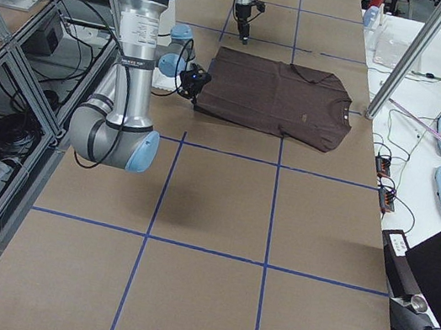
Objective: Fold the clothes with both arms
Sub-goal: 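Move both grippers to the shirt hem corners nearest the robot, then grasp both hem corners with the left and right grippers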
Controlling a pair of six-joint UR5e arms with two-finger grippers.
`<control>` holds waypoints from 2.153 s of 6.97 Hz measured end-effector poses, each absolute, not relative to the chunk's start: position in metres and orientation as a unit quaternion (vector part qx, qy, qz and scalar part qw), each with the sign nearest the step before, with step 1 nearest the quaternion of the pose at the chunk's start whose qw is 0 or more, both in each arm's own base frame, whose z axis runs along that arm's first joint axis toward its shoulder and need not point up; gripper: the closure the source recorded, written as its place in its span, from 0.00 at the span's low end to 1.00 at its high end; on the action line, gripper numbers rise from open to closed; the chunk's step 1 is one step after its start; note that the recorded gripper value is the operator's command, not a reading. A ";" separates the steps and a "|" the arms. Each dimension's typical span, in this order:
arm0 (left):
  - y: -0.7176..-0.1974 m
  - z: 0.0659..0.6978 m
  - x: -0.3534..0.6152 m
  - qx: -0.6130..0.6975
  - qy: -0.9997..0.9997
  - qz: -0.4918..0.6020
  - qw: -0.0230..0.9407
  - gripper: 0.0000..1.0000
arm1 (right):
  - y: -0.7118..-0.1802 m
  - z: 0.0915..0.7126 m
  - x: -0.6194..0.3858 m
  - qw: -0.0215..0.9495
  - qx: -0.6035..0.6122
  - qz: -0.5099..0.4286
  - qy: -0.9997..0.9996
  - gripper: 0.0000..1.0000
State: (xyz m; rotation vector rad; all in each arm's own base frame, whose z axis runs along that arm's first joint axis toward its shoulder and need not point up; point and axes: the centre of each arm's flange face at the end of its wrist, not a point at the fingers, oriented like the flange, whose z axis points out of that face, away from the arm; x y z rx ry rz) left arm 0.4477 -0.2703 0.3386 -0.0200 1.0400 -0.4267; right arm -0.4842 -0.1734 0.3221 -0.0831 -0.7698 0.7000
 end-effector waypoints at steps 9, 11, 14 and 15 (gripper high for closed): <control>-0.212 0.367 0.481 -0.008 0.425 -0.213 0.880 0.50 | -0.173 0.326 -0.485 0.870 -0.038 0.332 -0.362 1.00; -0.211 0.369 0.481 -0.008 0.421 -0.213 0.882 0.52 | -0.173 0.326 -0.485 0.870 -0.038 0.332 -0.361 1.00; -0.211 0.371 0.481 -0.007 0.412 -0.212 0.886 1.00 | -0.174 0.326 -0.485 0.871 -0.038 0.332 -0.361 1.00; -0.211 0.371 0.481 -0.007 0.412 -0.212 0.886 1.00 | -0.174 0.326 -0.485 0.871 -0.038 0.332 -0.361 1.00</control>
